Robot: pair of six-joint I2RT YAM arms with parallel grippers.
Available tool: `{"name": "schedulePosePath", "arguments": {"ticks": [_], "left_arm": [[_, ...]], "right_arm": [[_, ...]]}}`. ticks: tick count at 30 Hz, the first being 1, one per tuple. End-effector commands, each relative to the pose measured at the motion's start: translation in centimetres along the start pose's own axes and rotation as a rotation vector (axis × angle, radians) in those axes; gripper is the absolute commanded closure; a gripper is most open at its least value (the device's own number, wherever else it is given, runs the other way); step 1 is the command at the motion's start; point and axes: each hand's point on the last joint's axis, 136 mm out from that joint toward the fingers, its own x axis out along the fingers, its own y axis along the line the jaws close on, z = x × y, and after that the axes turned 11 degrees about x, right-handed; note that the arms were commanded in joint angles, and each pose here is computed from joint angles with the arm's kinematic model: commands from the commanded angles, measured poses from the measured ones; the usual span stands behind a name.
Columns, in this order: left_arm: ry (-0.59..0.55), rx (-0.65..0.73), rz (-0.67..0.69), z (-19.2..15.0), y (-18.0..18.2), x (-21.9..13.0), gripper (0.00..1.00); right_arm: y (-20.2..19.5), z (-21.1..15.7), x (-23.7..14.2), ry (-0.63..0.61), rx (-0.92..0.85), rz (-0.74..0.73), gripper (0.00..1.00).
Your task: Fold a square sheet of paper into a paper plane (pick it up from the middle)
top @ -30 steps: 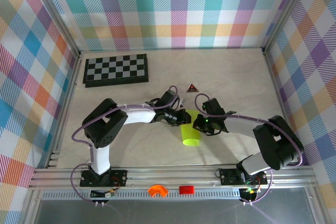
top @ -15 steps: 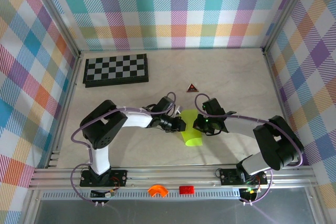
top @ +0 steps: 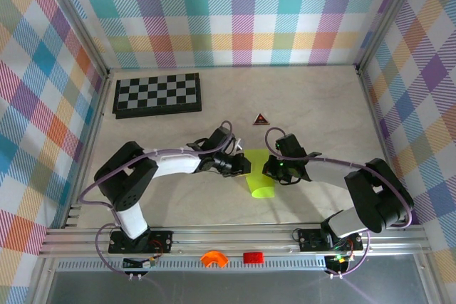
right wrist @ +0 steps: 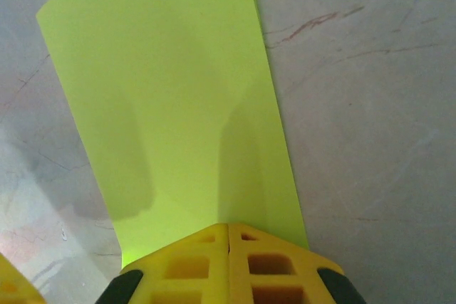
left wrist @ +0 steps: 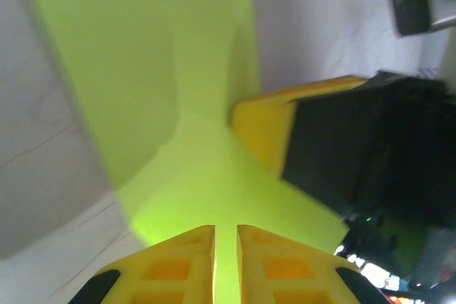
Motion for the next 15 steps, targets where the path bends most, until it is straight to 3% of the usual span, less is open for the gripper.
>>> {"name": "schedulePosePath", "arguments": {"ticks": [1, 7, 15], "left_arm": [[0.035, -0.012, -0.041, -0.3, -0.9, 1.7, 0.85], [0.104, -0.049, -0.028, -2.8, 1.3, 3.0, 0.85], [0.181, -0.092, 0.117, -8.6, 6.4, 1.4, 0.86]], "right_arm": [[-4.8, -1.4, 0.3, 0.026, 0.063, -0.159, 1.0], [-4.7, -1.5, 0.2, 0.028, 0.064, -0.157, 1.0], [-4.9, -1.3, 0.0, 0.009, 0.074, -0.156, 1.0]]}}
